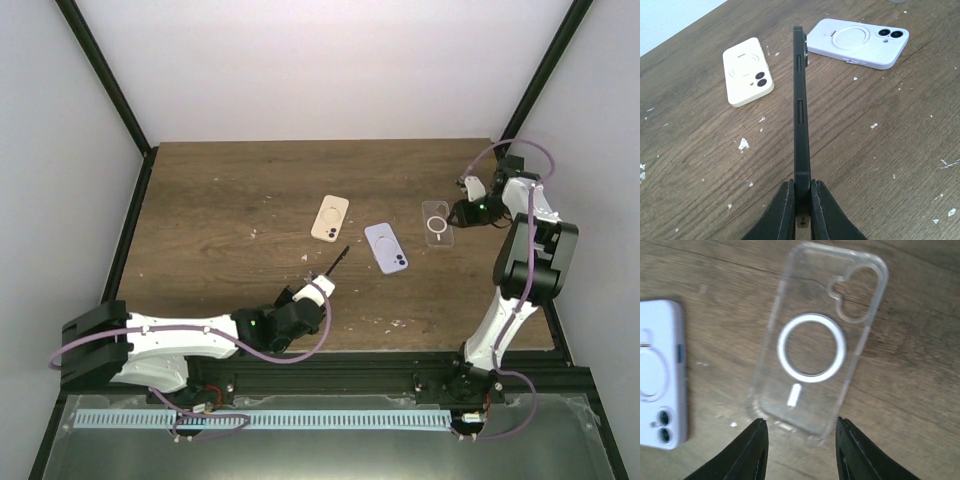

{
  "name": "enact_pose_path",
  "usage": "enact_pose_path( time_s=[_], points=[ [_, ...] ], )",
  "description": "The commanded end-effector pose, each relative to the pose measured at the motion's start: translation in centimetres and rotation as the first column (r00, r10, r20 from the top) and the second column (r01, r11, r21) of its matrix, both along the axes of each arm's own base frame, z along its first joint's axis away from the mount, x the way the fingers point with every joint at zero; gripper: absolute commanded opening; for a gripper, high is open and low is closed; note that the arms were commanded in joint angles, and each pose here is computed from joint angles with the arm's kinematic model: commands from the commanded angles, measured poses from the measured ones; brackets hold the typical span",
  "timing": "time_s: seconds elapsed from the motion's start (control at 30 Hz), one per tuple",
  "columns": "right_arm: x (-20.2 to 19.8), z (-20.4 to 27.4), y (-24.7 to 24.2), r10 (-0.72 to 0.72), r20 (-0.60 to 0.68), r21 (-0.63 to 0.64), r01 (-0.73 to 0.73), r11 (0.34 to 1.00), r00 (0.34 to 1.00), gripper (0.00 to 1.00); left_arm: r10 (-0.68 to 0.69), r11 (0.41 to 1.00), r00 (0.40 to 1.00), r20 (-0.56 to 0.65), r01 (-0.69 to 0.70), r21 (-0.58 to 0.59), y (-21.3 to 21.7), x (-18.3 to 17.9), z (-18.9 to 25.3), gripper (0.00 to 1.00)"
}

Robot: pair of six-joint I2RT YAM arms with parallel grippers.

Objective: Take the phone out of the phone case
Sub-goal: Place the phone case at the center of the board, then move the phone to the center of the board.

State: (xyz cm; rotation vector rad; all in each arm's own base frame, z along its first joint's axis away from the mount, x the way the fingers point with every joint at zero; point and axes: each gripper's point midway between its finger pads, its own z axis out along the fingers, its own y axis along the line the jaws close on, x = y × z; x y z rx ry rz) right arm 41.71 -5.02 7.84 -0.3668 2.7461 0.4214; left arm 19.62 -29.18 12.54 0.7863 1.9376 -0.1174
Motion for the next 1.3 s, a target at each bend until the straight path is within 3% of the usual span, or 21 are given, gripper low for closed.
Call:
enact_pose_path(
  time_s=[0.0, 0.17, 0.3, 0.5, 0.63, 0.77, 0.97, 1.07, 1.27],
  points=[
    [-0.6, 4.2, 4.1, 0.074, 0.124, 0.097, -0.086, 0.992, 0.99, 0.38, 0.05, 0.995, 0.998, 0.042, -0.046, -0.091, 0.4, 0.4, 2.9, 0.0],
    [-1.8, 1.8, 9.2, 0.175, 0.06, 0.16, -0.182, 0.97, 0.983, 0.38, 0.08, 0.992, 0.996, 0.036, -0.076, -0.1, 1.6, 0.4, 3.1, 0.0],
    [-2.1, -0.5, 12.3, 0.231, 0.011, 0.196, -0.228, 0.954, 0.973, 0.51, 0.105, 0.988, 0.994, 0.041, -0.099, -0.115, 2.6, 0.3, 3.7, 0.0],
    [-2.1, -3.9, 15.7, 0.263, -0.07, 0.22, -0.242, 0.945, 0.962, 0.52, 0.132, 0.982, 0.99, 0.049, -0.124, -0.142, 4.0, 0.3, 4.6, 0.0],
    [-4.7, -4.9, 19.1, 0.312, -0.137, 0.273, -0.267, 0.924, 0.94, 0.52, 0.155, 0.978, 0.986, 0.055, -0.145, -0.151, 5.0, 0.2, 4.9, 0.0],
    [-8.6, -4.3, 24.0, 0.398, -0.2, 0.435, -0.282, 0.855, 0.895, 0.51, 0.174, 0.974, 0.983, 0.065, -0.162, -0.159, 5.8, 0.3, 5.3, 0.0],
    [-12.9, -1.8, 30.9, 0.57, -0.174, 0.598, -0.374, 0.709, 0.803, 0.51, 0.178, 0.974, 0.981, 0.077, -0.165, -0.153, 5.7, 0.4, 5.8, 0.0],
    [-11.3, 0.2, 30.2, 0.546, -0.11, 0.599, -0.383, 0.703, 0.831, 0.51, 0.167, 0.979, 0.982, 0.09, -0.155, -0.132, 4.9, 0.8, 6.2, 0.0],
    [-6.0, 4.5, 20.9, 0.299, 0.04, 0.541, -0.272, 0.796, 0.954, 0.51, 0.124, 0.99, 0.988, 0.088, -0.117, -0.078, 1.6, 2.6, 5.7, 0.0]
  ],
)
